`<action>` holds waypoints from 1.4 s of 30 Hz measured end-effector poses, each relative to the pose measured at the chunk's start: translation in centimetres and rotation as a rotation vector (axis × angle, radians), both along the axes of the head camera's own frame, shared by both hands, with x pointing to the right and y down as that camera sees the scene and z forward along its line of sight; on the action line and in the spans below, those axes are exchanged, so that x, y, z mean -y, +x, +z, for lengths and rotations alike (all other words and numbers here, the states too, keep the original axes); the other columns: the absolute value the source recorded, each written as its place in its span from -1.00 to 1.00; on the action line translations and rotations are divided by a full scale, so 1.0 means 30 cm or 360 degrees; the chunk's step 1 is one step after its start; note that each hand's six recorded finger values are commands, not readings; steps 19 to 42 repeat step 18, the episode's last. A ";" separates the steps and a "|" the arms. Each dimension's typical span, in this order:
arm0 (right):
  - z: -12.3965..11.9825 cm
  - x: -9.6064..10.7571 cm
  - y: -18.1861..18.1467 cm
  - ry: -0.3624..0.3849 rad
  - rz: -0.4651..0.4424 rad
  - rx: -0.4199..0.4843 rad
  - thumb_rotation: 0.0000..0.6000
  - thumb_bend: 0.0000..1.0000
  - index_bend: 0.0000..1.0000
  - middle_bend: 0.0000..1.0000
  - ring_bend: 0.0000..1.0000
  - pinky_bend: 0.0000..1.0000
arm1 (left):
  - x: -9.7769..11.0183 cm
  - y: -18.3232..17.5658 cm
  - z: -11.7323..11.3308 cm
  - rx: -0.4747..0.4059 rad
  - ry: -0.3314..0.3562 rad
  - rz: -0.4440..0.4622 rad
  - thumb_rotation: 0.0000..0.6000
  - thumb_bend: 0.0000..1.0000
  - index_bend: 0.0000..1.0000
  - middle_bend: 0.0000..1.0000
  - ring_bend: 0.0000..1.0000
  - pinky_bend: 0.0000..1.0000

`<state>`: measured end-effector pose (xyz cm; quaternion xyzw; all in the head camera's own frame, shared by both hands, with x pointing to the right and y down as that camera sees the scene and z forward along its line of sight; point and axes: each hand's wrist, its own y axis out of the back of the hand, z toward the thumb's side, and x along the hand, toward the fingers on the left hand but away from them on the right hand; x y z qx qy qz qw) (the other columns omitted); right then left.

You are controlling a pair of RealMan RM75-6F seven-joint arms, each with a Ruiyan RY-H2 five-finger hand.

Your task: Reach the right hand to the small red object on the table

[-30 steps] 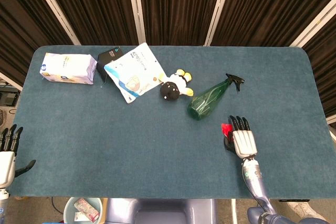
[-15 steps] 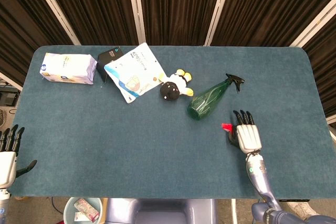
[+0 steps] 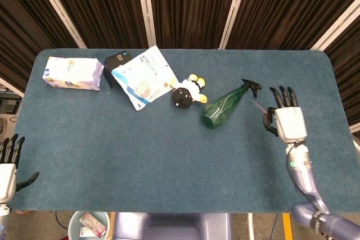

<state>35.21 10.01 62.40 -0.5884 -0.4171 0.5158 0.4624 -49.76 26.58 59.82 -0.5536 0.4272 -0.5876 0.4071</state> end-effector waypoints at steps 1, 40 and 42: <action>-0.031 -0.013 0.003 0.0013 0.0009 0.0018 1.00 0.15 0.35 -0.85 -1.00 -1.00 | 0.001 -0.002 -0.005 -0.0004 0.0007 -0.0003 1.00 -0.83 -1.00 -1.00 -1.00 -1.00; -0.359 -0.688 0.240 -0.0063 0.0409 -0.0002 1.00 0.09 0.25 -0.88 -1.00 -1.00 | -0.019 0.021 -0.108 -0.0107 0.0171 0.0051 1.00 -0.83 -1.00 -1.00 -1.00 -1.00; -0.359 -0.688 0.240 -0.0063 0.0409 -0.0002 1.00 0.09 0.25 -0.88 -1.00 -1.00 | -0.019 0.021 -0.108 -0.0107 0.0171 0.0051 1.00 -0.83 -1.00 -1.00 -1.00 -1.00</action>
